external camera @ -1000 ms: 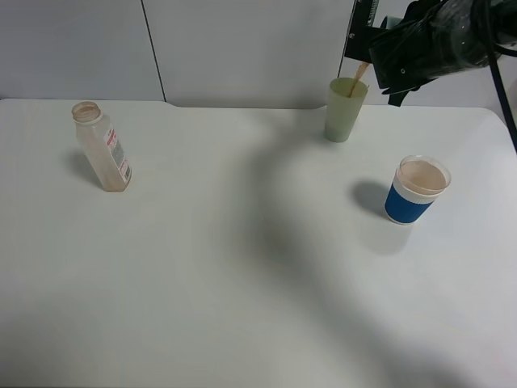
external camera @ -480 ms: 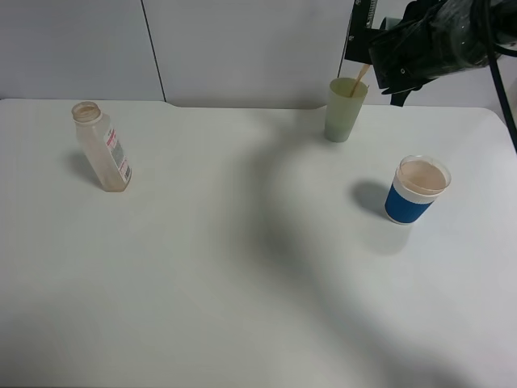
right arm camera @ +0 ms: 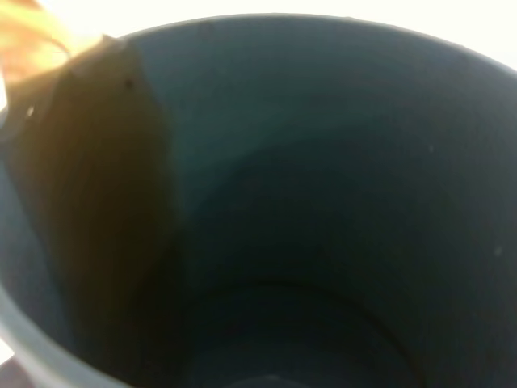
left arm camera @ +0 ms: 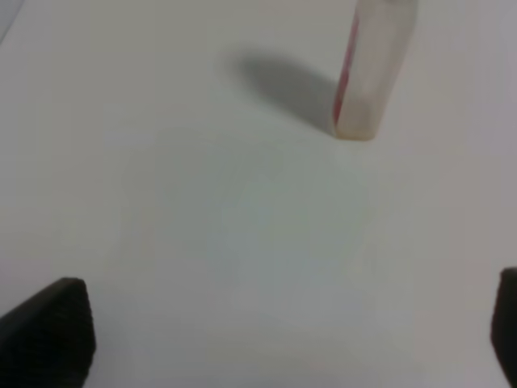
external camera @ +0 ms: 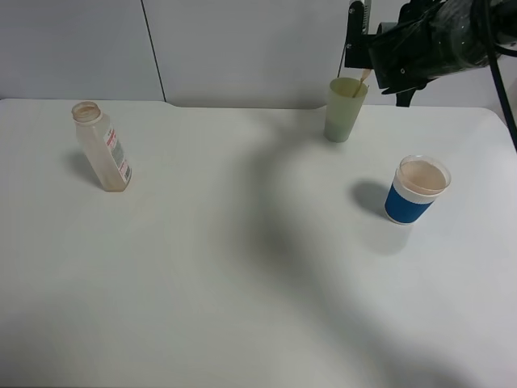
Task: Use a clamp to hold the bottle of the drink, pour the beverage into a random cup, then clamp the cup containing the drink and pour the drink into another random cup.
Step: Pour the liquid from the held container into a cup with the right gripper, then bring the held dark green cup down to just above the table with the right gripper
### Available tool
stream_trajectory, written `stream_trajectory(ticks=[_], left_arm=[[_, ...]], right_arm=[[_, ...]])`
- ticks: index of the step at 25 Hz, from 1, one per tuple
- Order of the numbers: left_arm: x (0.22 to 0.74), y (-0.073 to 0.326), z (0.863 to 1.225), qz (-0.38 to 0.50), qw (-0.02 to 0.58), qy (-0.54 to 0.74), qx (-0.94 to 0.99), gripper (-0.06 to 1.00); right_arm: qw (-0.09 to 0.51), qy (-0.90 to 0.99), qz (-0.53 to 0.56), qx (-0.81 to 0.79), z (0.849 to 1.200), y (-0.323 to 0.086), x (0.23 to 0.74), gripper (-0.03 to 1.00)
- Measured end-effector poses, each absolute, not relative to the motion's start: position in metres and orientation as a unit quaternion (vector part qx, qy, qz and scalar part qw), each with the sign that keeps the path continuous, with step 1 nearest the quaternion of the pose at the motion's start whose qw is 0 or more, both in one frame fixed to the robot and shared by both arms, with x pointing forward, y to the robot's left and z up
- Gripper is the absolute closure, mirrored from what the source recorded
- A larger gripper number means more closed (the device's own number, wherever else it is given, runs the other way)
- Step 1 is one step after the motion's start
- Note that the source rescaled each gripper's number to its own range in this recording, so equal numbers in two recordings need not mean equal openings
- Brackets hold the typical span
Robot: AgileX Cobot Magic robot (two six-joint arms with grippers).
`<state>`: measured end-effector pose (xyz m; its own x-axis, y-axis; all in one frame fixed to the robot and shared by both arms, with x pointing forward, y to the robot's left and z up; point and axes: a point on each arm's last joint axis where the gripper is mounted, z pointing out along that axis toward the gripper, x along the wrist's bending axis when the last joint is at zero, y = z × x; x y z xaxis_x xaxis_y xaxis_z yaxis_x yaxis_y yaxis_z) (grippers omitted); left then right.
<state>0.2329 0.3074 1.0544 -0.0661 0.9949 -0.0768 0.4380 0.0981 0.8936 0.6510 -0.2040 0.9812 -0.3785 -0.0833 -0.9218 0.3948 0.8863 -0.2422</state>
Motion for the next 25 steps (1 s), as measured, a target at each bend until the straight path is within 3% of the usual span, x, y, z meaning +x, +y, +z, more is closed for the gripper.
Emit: stream_trajectory(ticks=[9, 17, 25], left_arm=[[0.2329, 0.3074, 1.0544, 0.363, 0.384, 0.634, 0.565, -0.06], [0.2329, 0.3074, 1.0544, 0.363, 0.384, 0.634, 0.565, -0.06], [0.2329, 0.3074, 1.0544, 0.363, 0.384, 0.634, 0.565, -0.06]], right_arm=[[0.553, 0.799, -0.207, 0.114, 0.9813, -0.2041, 0.6510, 0.96], [0.591, 0.726, -0.032, 0.350, 0.9816, -0.2044, 0.6509, 0.96], [0.581, 0.648, 0.077, 0.486, 0.9820, -0.2039, 0.6492, 0.96]])
